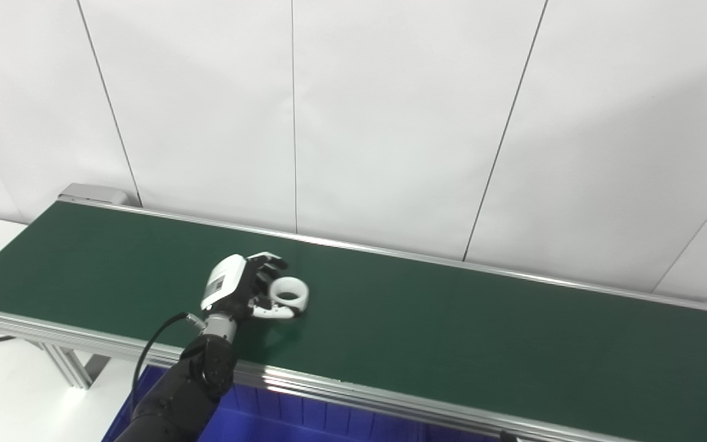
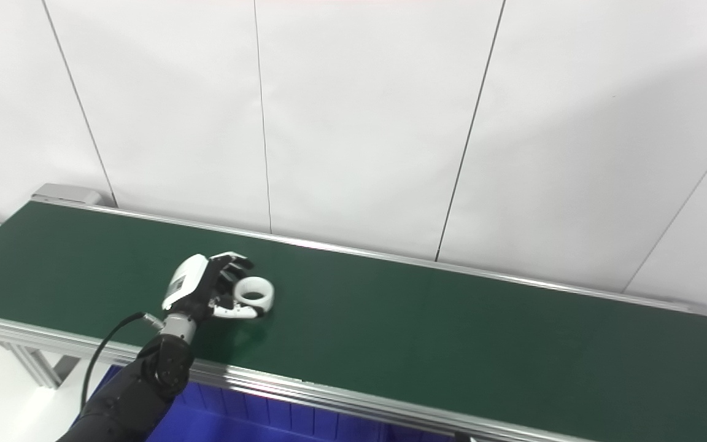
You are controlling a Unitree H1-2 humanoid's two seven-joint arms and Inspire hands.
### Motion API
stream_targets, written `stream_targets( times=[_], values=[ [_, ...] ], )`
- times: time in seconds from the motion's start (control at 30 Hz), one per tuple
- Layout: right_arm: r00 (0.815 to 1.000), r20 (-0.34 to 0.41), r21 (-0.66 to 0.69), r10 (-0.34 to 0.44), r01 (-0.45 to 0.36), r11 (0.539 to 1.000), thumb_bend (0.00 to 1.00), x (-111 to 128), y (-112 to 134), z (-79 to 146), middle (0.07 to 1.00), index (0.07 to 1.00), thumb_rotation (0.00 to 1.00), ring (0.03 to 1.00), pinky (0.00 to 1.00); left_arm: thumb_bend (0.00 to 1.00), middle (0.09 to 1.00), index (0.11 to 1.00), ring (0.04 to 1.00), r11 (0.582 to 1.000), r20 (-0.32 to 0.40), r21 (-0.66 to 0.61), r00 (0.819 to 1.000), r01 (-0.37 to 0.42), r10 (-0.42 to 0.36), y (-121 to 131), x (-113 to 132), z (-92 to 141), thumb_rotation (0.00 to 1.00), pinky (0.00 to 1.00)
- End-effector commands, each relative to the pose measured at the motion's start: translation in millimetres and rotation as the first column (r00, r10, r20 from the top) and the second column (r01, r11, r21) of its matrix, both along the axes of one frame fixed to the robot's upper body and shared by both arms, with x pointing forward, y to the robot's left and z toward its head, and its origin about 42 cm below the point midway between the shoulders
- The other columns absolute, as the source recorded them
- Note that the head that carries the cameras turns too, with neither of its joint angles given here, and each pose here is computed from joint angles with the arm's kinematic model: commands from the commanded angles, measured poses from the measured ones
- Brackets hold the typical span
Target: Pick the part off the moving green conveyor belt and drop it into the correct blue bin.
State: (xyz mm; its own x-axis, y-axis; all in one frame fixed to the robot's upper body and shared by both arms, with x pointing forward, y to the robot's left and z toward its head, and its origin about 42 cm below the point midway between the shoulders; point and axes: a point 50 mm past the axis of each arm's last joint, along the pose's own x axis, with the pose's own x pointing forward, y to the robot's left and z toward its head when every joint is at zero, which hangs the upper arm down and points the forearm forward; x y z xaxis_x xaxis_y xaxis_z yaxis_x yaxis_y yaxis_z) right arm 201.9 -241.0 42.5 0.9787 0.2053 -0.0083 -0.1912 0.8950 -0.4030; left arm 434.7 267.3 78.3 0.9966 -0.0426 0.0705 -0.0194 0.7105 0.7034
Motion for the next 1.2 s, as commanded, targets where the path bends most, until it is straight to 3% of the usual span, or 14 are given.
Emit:
stream_targets(
  times=[0.0, 0.2, 0.33, 0.4, 0.53, 0.57, 0.63, 0.8, 0.97, 1.03, 1.17],
  values=[
    [0.995, 0.103, 0.028, 0.005, -0.008, 1.0, 0.79, 3.3, 2.1, 15.6, 0.886, 0.909, 0.27, 0.843, 0.75, 0.49, 0.512, 0.563, 0.408, 0.997, 0.066, -0.001, 0.995, 0.078, -0.078, -3.2, 20.1, 32.0, 0.0, 0.42],
    [0.994, 0.111, 0.049, -0.007, 0.001, 0.999, 0.79, 3.8, 3.8, 15.7, 0.887, 0.913, 0.28, 0.845, 0.75, 0.49, 0.469, 0.528, 0.354, 0.985, -0.022, 0.021, 0.986, 0.168, -0.168, -8.5, 21.5, 33.9, 0.0, 0.3],
    [0.994, 0.112, 0.06, -0.012, 0.005, 0.998, 0.78, 4.0, 5.4, 16.3, 0.89, 0.916, 0.26, 0.844, 0.75, 0.49, 0.469, 0.526, 0.37, 0.985, -0.055, 0.058, 0.986, 0.164, -0.16, -9.7, 18.9, 35.1, 0.0, 0.32],
    [0.994, 0.112, 0.061, -0.012, 0.006, 0.998, 0.78, 4.3, 5.8, 16.4, 0.889, 0.915, 0.26, 0.845, 0.75, 0.49, 0.451, 0.529, 0.35, 0.985, -0.018, 0.067, 0.987, 0.158, -0.157, -8.7, 16.9, 35.8, 0.0, 0.27],
    [0.994, 0.107, 0.041, -0.013, 0.009, 0.999, 0.79, 4.4, 6.2, 17.5, 0.891, 0.917, 0.3, 0.849, 0.75, 0.5, 0.488, 0.491, 0.401, 0.988, 0.082, 0.04, 0.985, 0.151, -0.154, -5.7, 8.7, 42.1, 0.0, 0.21],
    [0.994, 0.108, 0.042, -0.013, 0.008, 0.999, 0.79, 4.4, 6.3, 17.6, 0.892, 0.916, 0.31, 0.85, 0.75, 0.51, 0.478, 0.489, 0.282, 0.988, 0.108, 0.034, 0.982, 0.151, -0.154, -5.1, 5.3, 44.7, 0.0, 0.18],
    [0.994, 0.106, 0.048, -0.013, 0.008, 0.999, 0.8, 4.7, 6.1, 17.5, 0.894, 0.916, 0.32, 0.853, 0.75, 0.52, 0.473, 0.487, 0.192, 0.988, 0.175, 0.017, 0.972, 0.156, -0.156, -4.4, -4.9, 51.3, 0.0, 0.15],
    [0.994, 0.109, 0.046, -0.015, 0.01, 0.999, 0.8, 4.5, 6.1, 18.7, 0.892, 0.91, 0.31, 0.849, 0.75, 0.52, 0.472, 0.487, 0.17, 0.987, 0.282, -0.018, 0.948, 0.159, -0.148, -5.6, -31.0, 60.9, 0.0, 0.13],
    [0.994, 0.112, 0.042, -0.014, 0.009, 0.999, 0.8, 4.0, 6.7, 20.8, 0.887, 0.905, 0.31, 0.841, 0.75, 0.52, 0.472, 0.488, 0.243, 0.985, 0.362, -0.028, 0.92, 0.171, -0.15, -8.4, -58.3, 69.1, 0.0, 0.18],
    [0.993, 0.114, 0.044, -0.013, 0.008, 0.999, 0.8, 3.5, 6.4, 21.4, 0.89, 0.908, 0.33, 0.848, 0.76, 0.51, 0.451, 0.51, 0.36, 0.983, 0.382, -0.03, 0.911, 0.18, -0.155, -9.7, -70.1, 71.0, 0.0, 0.3],
    [0.993, 0.118, 0.048, -0.017, 0.011, 0.999, 0.81, 2.0, 6.6, 23.6, 0.892, 0.909, 0.36, 0.851, 0.76, 0.5, 0.491, 0.501, 0.418, 0.98, 0.397, -0.02, 0.901, 0.197, -0.173, -12.1, -91.3, 71.4, 0.0, 0.38]
  ],
)
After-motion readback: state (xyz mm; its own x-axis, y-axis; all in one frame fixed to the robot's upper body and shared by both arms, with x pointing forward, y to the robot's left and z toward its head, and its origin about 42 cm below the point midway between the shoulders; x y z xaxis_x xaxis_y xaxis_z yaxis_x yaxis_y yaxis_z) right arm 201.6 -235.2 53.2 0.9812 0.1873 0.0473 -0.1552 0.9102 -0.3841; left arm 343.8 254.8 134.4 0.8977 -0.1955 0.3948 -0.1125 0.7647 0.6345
